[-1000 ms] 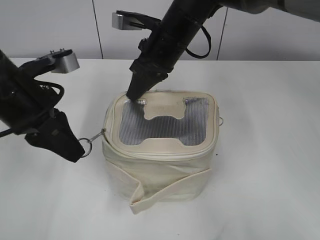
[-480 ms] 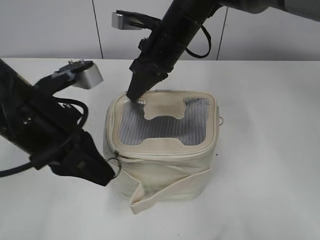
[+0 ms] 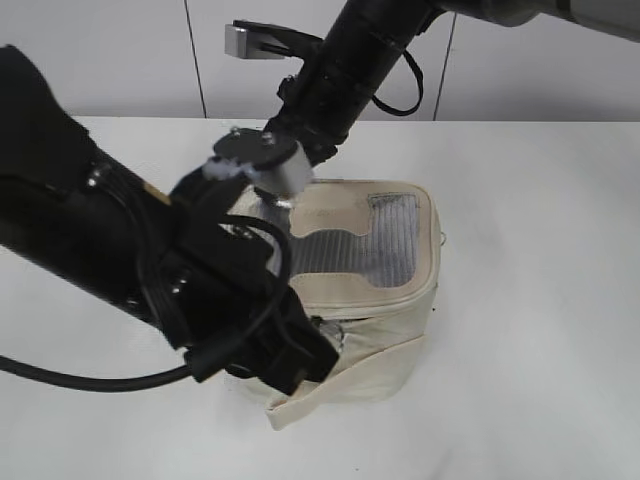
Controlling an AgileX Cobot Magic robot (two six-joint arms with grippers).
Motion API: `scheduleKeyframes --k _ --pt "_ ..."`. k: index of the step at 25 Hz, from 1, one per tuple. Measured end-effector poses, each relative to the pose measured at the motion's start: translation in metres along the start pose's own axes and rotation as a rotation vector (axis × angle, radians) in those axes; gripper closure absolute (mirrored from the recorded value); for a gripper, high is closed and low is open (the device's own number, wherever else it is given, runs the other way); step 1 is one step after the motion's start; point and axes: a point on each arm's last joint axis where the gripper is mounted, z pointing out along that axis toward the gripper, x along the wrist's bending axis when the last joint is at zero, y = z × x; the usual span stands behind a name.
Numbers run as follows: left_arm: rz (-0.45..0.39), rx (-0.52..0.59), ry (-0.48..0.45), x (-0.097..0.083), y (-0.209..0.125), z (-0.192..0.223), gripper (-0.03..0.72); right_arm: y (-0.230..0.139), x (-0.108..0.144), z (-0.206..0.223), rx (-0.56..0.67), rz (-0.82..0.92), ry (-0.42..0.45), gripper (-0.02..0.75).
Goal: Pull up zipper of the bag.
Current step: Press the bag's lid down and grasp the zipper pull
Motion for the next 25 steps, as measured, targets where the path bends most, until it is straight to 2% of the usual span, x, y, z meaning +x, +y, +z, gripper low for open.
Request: scheduleKeyframes --k 6,12,17,19,21,25 --pt "0.024 0.030 -0.025 -0.008 0.013 0.025 0.691 0.000 0.000 0.000 -0.001 0.001 0.002 0.675" --pt "0.048 0.026 -0.020 -0.010 0.016 0.020 0.691 0.000 0.000 0.000 -0.001 0.002 0.002 0.675" --pt "0.014 0.028 -0.005 -0.011 0.015 0.014 0.669 0.000 0.000 0.000 -0.001 0.017 0.002 0.675" --pt "-0.002 0.032 0.005 -0.013 0.015 0.008 0.611 0.000 0.000 0.000 -0.001 0.023 0.002 0.675" --pt "0.017 0.031 0.021 -0.015 0.014 0.001 0.517 0.000 0.000 0.000 -0.001 0.032 0.002 0.675" --pt "0.074 0.015 0.054 -0.018 0.014 -0.016 0.261 0.000 0.000 0.000 -0.001 0.044 0.001 0.605"
